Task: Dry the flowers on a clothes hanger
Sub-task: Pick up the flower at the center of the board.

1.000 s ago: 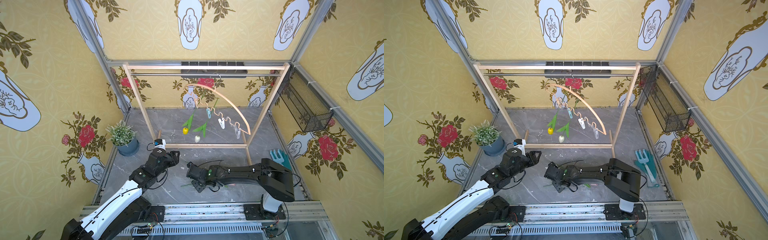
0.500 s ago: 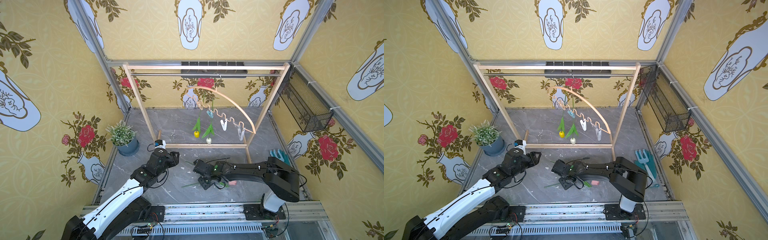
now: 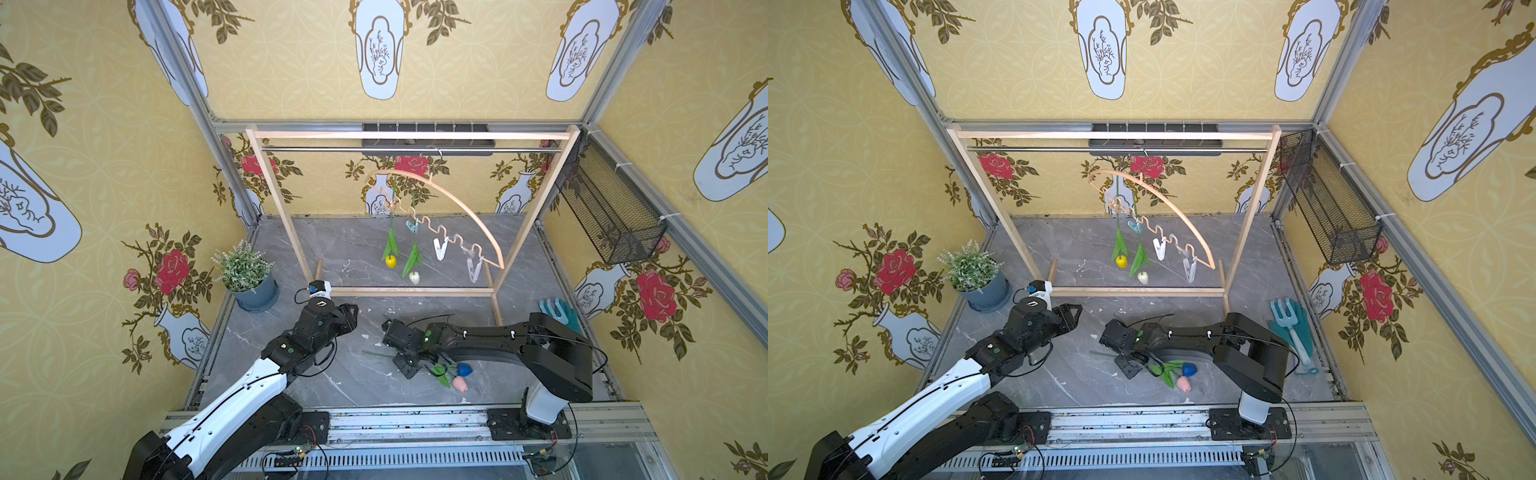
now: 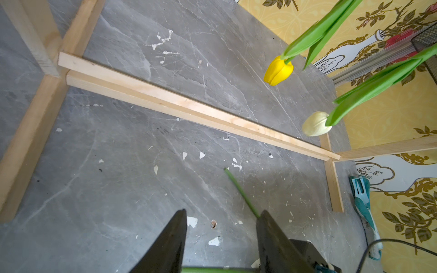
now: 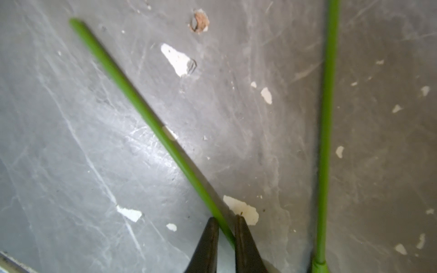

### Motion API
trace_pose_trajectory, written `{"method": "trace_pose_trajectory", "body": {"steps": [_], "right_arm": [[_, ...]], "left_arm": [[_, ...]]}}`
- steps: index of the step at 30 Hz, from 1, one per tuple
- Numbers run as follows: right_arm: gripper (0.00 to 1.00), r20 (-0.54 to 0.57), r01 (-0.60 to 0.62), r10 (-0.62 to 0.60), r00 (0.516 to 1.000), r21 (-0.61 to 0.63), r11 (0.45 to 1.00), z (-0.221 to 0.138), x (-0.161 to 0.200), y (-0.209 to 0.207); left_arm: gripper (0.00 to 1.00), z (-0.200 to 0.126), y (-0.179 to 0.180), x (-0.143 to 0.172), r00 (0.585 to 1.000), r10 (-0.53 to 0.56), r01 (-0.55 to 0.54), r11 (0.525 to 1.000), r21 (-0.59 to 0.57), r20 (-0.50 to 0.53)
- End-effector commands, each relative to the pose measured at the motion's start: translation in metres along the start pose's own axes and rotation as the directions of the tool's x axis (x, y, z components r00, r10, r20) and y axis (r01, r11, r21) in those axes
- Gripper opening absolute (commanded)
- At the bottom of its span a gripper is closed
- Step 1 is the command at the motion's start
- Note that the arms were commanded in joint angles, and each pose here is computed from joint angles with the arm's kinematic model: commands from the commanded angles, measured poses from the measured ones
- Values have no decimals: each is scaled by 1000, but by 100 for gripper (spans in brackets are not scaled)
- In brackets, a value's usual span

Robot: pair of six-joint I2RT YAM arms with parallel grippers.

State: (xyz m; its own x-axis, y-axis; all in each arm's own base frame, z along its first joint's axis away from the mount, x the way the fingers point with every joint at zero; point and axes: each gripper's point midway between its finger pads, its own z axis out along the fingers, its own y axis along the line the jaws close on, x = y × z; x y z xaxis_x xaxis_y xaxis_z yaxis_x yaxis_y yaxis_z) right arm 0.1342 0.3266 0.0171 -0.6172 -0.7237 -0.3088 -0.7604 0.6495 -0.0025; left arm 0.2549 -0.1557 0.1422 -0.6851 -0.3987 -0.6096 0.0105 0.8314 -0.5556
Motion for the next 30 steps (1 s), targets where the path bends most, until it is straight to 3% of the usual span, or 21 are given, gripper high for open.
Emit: {"method": "trace_pose_trajectory", "body": {"steps": [1, 9, 14, 18, 23, 30], "right_arm": [[13, 40, 34, -35, 999, 23, 999, -1, -13, -3], [0, 130, 92, -92, 987, 5, 996, -13, -42, 4], [0, 237, 60, -57, 970, -7, 998, -35, -65, -2], [0, 348, -34, 44, 937, -36, 999, -60, -84, -18], [0, 488, -127, 179, 855, -138, 982, -100, -101, -26], [0, 558, -155, 275, 783, -252, 955, -125, -106, -21]], "left_arm": [[52, -1, -5, -7, 1000, 2, -3, 1000, 18, 29], [51, -2, -7, -8, 999, -3, 2, 1000, 24, 33], [51, -4, -11, -7, 1000, -4, 3, 999, 49, 26], [53, -6, -31, -6, 1000, -9, 7, 987, 162, 15], [54, -10, -76, 2, 999, 29, -12, 928, 373, -39], [55, -9, -111, 20, 989, 116, -54, 866, 498, -93]]}}
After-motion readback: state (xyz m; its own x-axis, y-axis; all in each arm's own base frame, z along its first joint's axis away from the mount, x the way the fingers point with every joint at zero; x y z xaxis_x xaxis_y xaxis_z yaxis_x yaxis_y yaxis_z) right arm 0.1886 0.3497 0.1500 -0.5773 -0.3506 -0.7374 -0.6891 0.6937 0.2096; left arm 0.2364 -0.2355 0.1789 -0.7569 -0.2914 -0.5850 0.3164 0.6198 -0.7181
